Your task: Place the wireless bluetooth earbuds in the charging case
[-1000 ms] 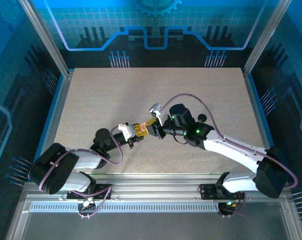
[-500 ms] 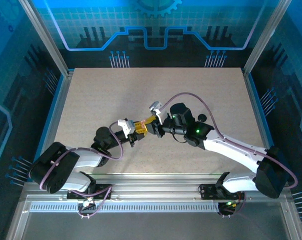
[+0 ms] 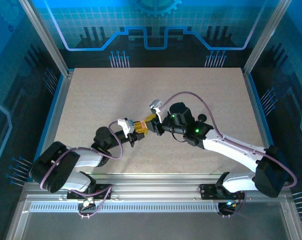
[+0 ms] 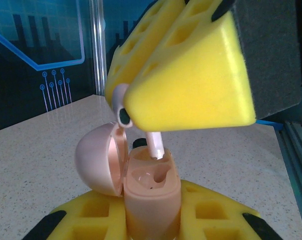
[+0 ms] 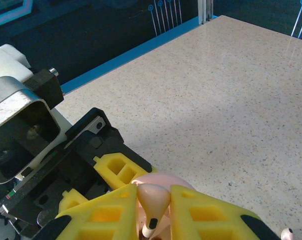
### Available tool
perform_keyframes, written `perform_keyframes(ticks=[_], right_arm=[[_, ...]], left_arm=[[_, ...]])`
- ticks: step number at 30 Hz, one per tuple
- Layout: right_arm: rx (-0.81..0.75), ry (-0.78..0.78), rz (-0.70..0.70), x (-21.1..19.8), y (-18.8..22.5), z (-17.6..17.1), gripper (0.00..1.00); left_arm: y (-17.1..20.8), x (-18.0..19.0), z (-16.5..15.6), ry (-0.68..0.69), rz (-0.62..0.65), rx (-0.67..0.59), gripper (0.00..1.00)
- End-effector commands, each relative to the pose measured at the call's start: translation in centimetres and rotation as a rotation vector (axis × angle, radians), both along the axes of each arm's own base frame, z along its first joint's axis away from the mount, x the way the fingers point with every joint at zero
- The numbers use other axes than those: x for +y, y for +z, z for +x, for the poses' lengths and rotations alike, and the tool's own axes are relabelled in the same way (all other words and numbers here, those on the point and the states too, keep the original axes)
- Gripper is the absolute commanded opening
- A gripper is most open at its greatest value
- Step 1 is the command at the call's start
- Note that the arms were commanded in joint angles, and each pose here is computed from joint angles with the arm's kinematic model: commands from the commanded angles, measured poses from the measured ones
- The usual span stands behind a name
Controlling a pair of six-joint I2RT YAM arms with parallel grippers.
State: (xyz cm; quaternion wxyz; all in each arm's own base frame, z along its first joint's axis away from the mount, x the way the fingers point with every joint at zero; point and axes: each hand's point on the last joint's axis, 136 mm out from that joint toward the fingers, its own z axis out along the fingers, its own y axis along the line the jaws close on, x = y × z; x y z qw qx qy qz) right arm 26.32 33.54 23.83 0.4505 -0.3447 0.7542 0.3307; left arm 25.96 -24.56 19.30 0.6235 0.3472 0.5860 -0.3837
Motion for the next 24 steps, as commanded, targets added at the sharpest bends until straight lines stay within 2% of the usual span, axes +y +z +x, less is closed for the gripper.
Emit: perform_keyframes(ticks=[1, 24], right_arm=[[-0.037, 0.01, 0.018, 0.8, 1.1, 0.1, 0.21], [0.003, 0.028, -0.033, -0.1, -0.9, -1.0, 0.21]], left_arm=[[1.8, -0.5, -0.1, -0.028, -0.041, -0.043, 0.13], [3.4, -0.3, 0.6, 0.003, -0.095, -0.042, 0.14]])
